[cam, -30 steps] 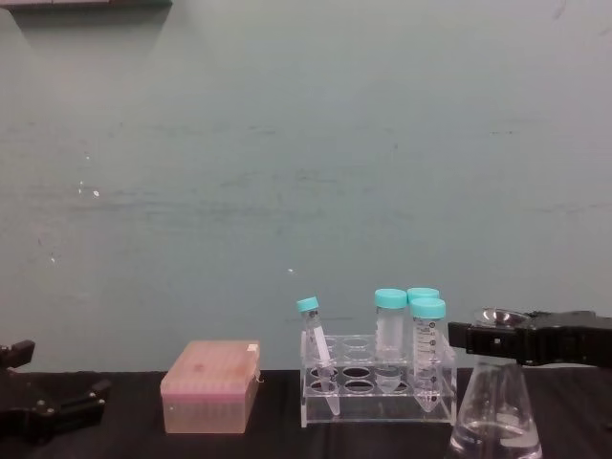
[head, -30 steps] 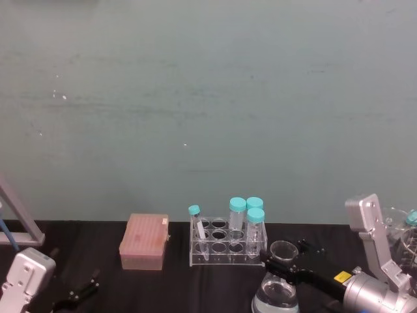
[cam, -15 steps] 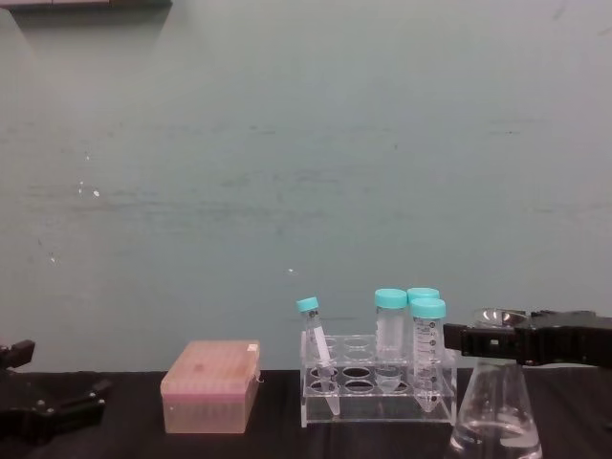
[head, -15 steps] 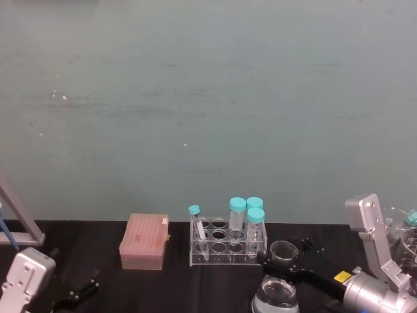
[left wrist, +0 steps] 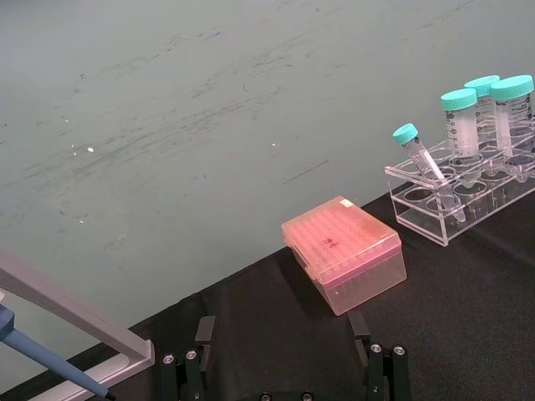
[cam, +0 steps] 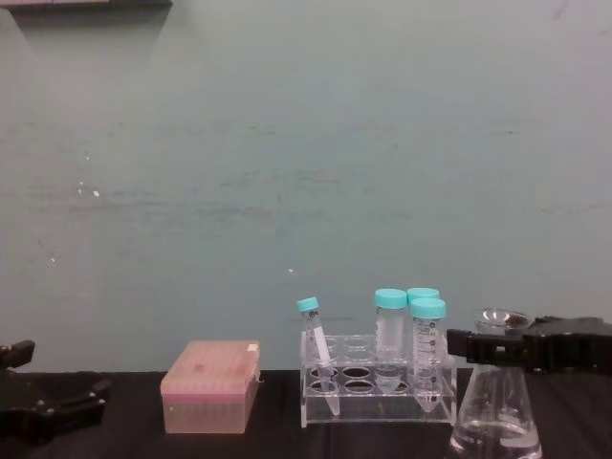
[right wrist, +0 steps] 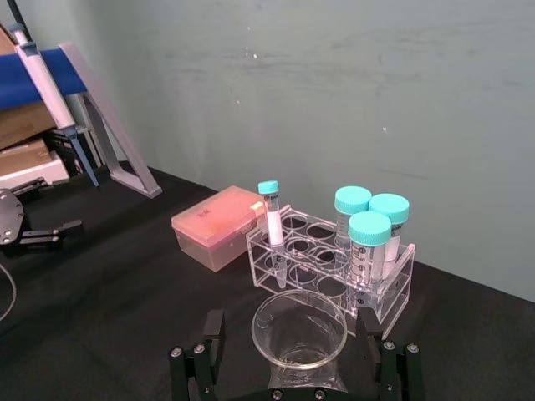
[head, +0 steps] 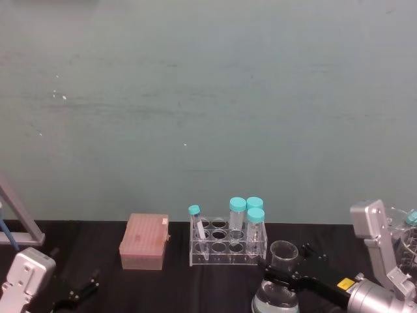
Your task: Pick up the beaker with the right gripper, shake it three times, and then put it down.
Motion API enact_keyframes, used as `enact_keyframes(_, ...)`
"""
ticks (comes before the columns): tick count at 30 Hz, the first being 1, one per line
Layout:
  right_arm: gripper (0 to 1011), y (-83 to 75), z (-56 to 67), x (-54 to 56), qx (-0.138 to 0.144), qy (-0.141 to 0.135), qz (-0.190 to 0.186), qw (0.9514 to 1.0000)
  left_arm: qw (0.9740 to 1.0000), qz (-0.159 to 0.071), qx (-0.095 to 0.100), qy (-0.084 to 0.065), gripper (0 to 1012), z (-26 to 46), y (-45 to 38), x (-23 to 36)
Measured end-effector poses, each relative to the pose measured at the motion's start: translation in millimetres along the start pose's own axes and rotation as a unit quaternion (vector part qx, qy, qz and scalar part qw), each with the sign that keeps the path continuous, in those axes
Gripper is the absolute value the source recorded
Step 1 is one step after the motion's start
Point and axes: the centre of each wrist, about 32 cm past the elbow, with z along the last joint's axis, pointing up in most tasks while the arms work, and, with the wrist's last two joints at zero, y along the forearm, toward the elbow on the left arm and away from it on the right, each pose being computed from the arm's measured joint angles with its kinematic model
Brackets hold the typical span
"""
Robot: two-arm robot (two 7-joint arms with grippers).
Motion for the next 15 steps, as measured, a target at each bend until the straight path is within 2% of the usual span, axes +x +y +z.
enact_keyframes(9,1000,-8.3,0.4,-0.4,0.033,0.003,-0.006,0.9994,1.0,0.0,0.0,0.0,1000,0.0,0.0,0.0)
enact_keyframes(12,1000,-11.6,0.5,-0.5,0.052,0.008,-0.008,0.9986,1.0,0.0,0.0,0.0,1000,0.0,0.0,0.0)
enact_keyframes(15,1000,-15.0,0.4,-0.7,0.084,0.013,-0.018,0.9962,1.0,0.0,0.0,0.0,1000,0.0,0.0,0.0)
